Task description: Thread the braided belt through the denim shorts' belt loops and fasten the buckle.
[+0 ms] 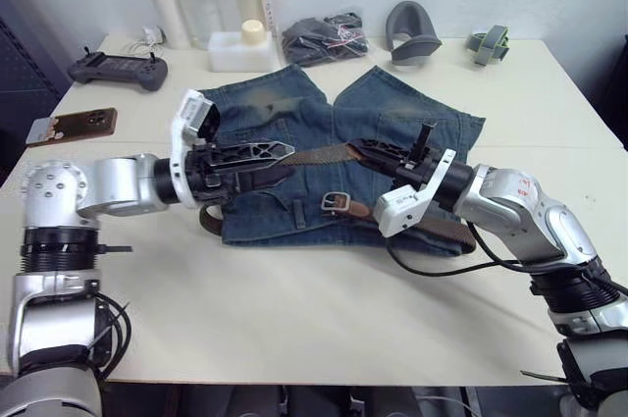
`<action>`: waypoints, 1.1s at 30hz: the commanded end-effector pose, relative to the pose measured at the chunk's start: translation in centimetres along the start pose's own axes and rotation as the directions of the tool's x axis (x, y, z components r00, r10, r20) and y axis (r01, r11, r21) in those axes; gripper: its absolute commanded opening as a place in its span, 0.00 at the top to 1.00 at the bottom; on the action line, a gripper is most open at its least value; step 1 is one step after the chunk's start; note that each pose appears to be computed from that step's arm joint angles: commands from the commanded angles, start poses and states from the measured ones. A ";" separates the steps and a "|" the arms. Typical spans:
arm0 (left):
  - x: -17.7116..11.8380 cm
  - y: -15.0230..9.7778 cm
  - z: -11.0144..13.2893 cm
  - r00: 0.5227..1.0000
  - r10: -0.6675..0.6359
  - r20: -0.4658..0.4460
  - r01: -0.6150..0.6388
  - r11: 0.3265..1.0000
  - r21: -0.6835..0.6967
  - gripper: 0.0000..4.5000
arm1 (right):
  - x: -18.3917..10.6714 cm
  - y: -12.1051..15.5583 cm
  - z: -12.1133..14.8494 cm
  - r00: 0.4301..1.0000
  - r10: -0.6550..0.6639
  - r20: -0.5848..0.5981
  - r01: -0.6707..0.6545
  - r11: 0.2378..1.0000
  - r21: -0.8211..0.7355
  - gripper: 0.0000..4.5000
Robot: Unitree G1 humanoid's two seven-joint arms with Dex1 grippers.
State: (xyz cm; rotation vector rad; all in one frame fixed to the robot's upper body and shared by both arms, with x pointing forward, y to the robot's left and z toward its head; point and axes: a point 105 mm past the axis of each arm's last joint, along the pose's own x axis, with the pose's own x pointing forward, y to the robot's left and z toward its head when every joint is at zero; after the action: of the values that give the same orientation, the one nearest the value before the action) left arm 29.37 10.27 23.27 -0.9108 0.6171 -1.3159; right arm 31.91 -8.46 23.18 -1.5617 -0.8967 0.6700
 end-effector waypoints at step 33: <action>2.3 2.7 1.2 0.927 0.137 0.348 -0.084 0.983 -0.163 0.99 | -1.0 -1.8 0.4 0.999 -0.048 -0.008 0.048 0.997 0.061 1.00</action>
State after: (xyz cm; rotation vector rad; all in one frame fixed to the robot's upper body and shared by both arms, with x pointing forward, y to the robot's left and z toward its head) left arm 31.92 6.85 21.03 -1.1909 0.5245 -0.9978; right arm 31.68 -9.11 23.13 -1.5344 -0.8380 0.6752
